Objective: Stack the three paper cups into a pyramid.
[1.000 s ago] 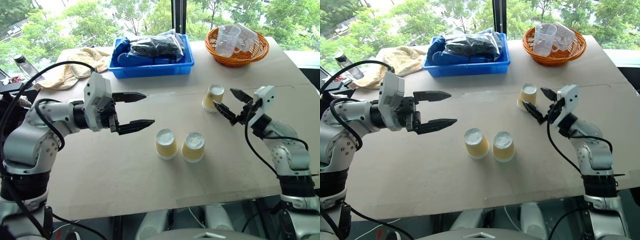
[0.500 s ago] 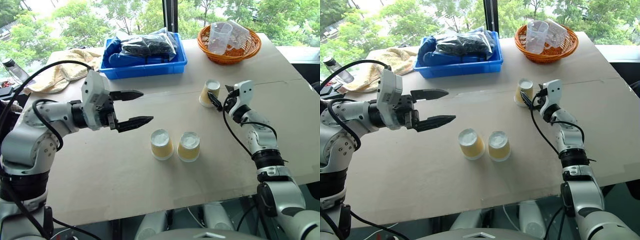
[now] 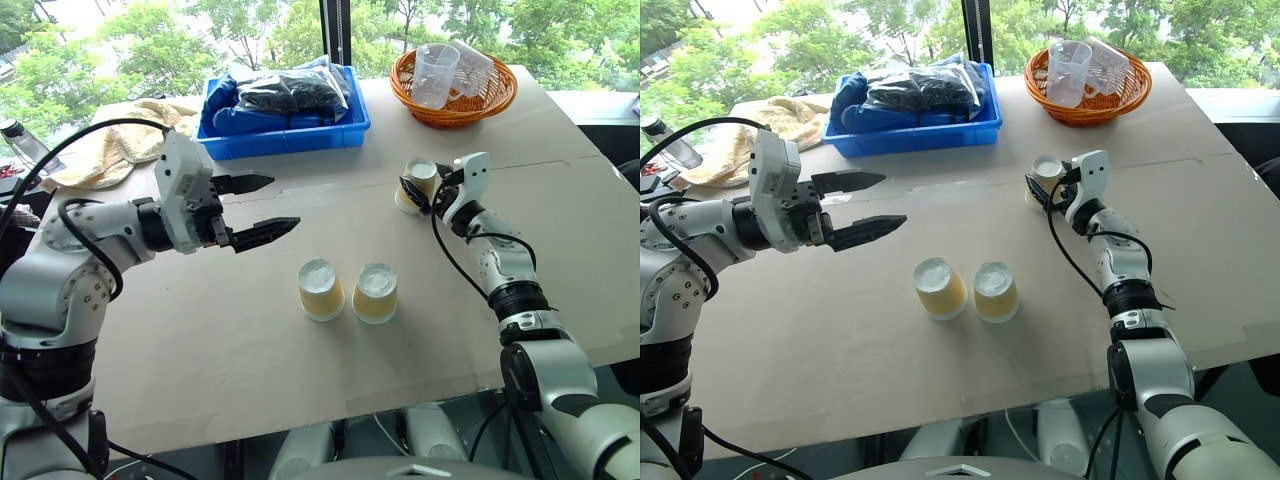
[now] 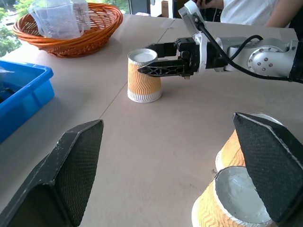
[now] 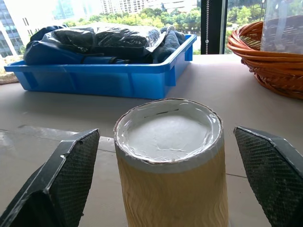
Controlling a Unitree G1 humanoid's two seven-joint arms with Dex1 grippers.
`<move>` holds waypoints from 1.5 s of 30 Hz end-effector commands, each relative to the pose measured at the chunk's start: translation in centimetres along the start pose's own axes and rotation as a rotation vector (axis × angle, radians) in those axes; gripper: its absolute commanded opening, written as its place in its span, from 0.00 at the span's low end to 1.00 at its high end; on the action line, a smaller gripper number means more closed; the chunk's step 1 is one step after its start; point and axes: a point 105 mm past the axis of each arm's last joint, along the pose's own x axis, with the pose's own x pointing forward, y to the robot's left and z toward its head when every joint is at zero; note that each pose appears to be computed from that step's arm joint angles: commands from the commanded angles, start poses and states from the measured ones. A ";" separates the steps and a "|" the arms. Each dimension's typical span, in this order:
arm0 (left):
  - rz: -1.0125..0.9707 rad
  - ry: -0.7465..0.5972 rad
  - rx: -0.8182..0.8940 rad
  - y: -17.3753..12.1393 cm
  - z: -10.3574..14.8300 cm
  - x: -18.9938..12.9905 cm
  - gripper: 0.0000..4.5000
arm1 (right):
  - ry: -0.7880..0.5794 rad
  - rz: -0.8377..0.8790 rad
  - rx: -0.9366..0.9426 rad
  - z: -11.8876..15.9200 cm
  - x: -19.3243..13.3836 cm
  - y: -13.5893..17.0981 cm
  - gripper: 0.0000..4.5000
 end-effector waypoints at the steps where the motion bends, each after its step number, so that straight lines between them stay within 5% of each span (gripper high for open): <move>1: -0.001 -0.033 0.038 -0.1 1.3 -0.1 1.00 | -0.057 0.012 -0.020 1.8 0.6 0.1 0.99; 3: -0.003 -0.033 0.040 -0.1 1.4 0.0 1.00 | -0.063 0.009 -0.026 1.9 0.6 0.0 0.99; 6: -0.010 -0.028 0.046 0.0 1.3 0.1 1.00 | -0.063 0.012 -0.051 2.0 0.6 0.0 0.84; 10: -0.018 -0.029 0.045 0.0 1.3 0.2 1.00 | -0.062 0.011 -0.073 2.1 0.5 -0.2 0.47; 15: -0.037 -0.026 0.053 0.0 1.2 0.3 1.00 | -0.107 0.130 -0.125 4.2 0.3 1.4 0.47; 20: -0.094 -0.016 0.048 -0.3 0.6 -0.7 1.00 | -0.192 0.591 -0.005 9.8 -2.7 9.5 0.47; 26: -0.173 -0.033 0.023 -1.3 0.5 -1.3 1.00 | -0.036 0.860 0.068 10.3 -6.6 15.3 0.47; 33: -0.237 -0.060 0.003 -2.3 1.0 -1.8 1.00 | 0.066 0.933 0.099 9.0 -7.9 17.4 0.47; 45: -0.262 -0.044 -0.001 -2.7 0.8 -1.8 1.00 | 0.124 0.908 0.081 7.7 -8.0 16.7 0.47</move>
